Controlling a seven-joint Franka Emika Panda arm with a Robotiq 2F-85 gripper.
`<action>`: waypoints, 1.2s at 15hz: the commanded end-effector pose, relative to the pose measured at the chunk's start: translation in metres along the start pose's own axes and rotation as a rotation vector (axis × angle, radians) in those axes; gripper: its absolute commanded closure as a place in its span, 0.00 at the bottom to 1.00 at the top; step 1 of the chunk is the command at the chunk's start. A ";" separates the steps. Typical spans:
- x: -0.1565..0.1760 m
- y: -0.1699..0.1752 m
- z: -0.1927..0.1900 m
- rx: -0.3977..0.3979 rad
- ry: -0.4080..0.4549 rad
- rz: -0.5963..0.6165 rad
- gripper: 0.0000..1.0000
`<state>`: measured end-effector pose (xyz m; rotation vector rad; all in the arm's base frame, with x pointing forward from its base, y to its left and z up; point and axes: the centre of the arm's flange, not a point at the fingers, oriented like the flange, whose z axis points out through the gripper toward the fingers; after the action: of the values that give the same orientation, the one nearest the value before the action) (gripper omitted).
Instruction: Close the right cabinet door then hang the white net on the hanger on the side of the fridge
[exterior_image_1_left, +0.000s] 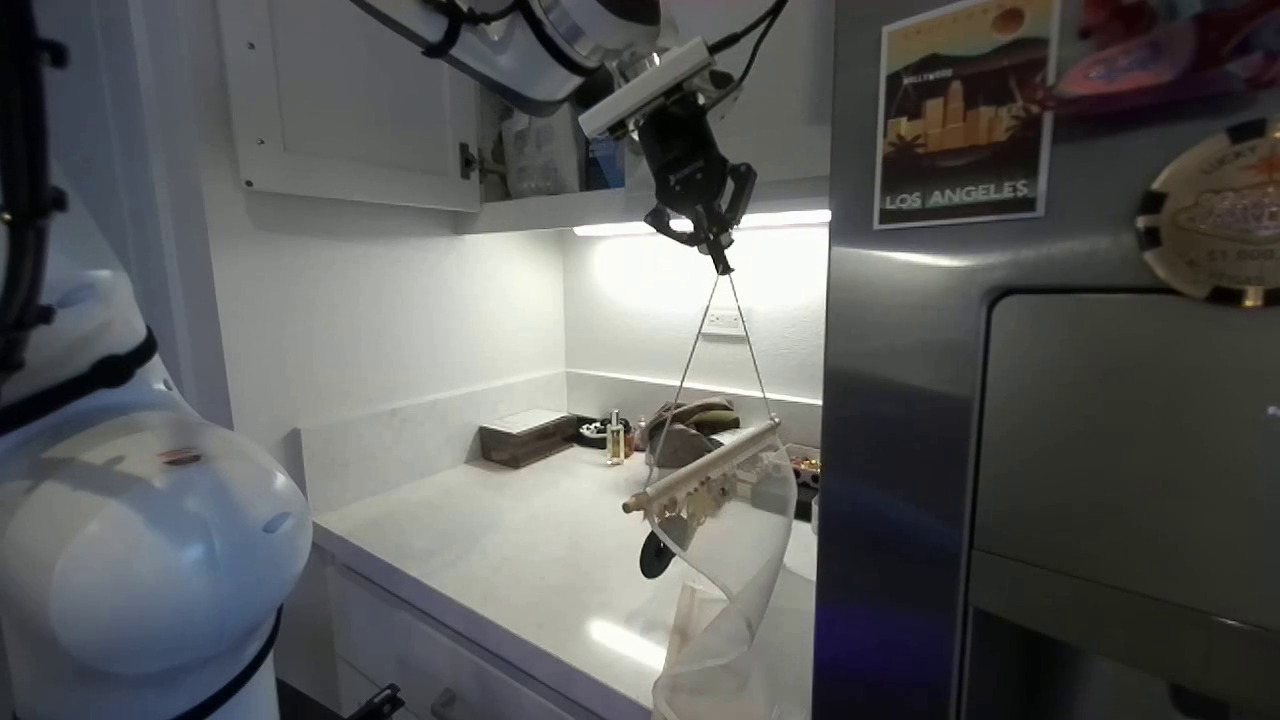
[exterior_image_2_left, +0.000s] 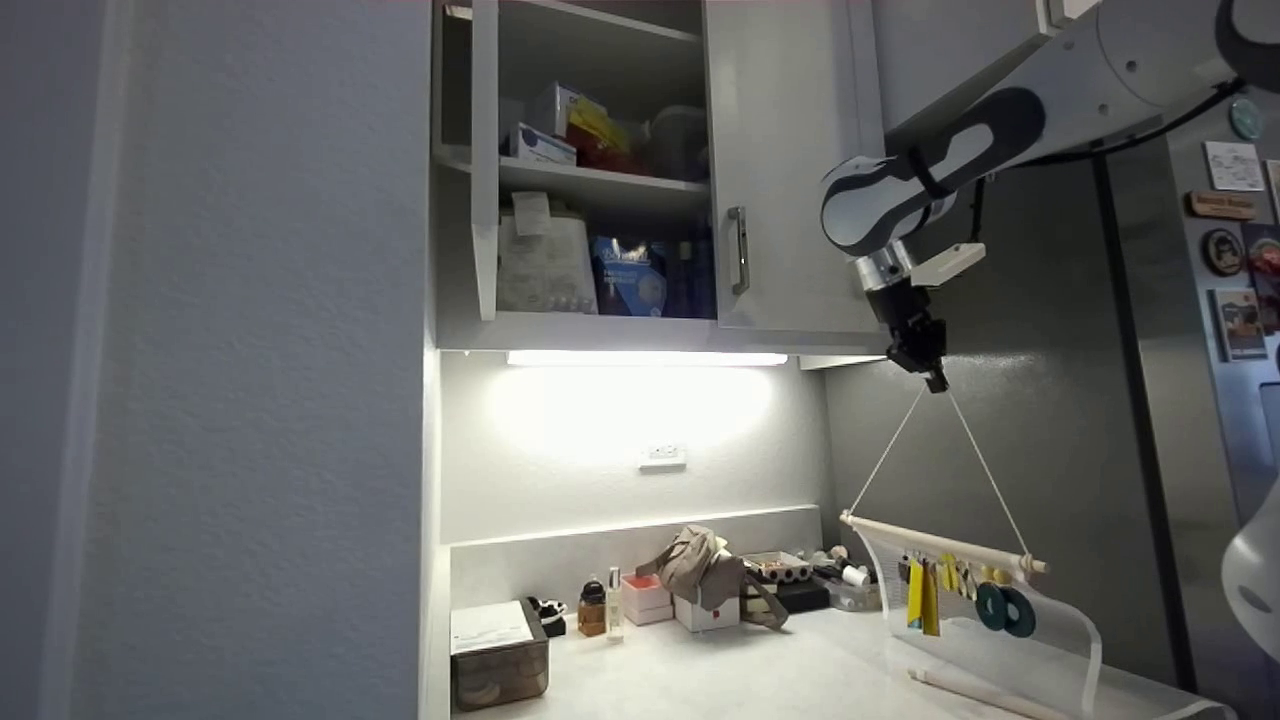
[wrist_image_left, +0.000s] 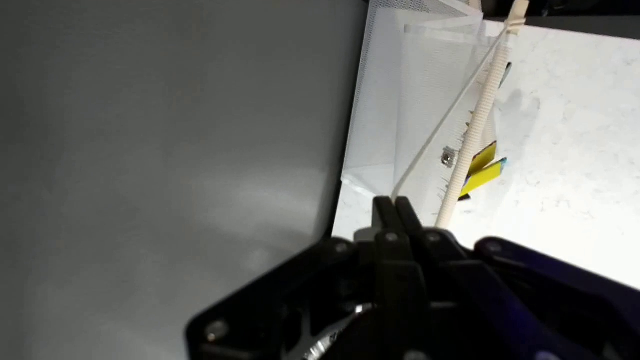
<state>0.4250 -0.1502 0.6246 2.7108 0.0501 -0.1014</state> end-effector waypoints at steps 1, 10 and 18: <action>-0.004 0.020 -0.038 -0.040 0.020 0.067 1.00; -0.026 0.066 -0.124 -0.128 0.182 0.243 1.00; -0.042 0.120 -0.176 -0.183 0.267 0.410 1.00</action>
<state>0.3928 -0.1748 0.8090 2.5161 -0.3048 0.3477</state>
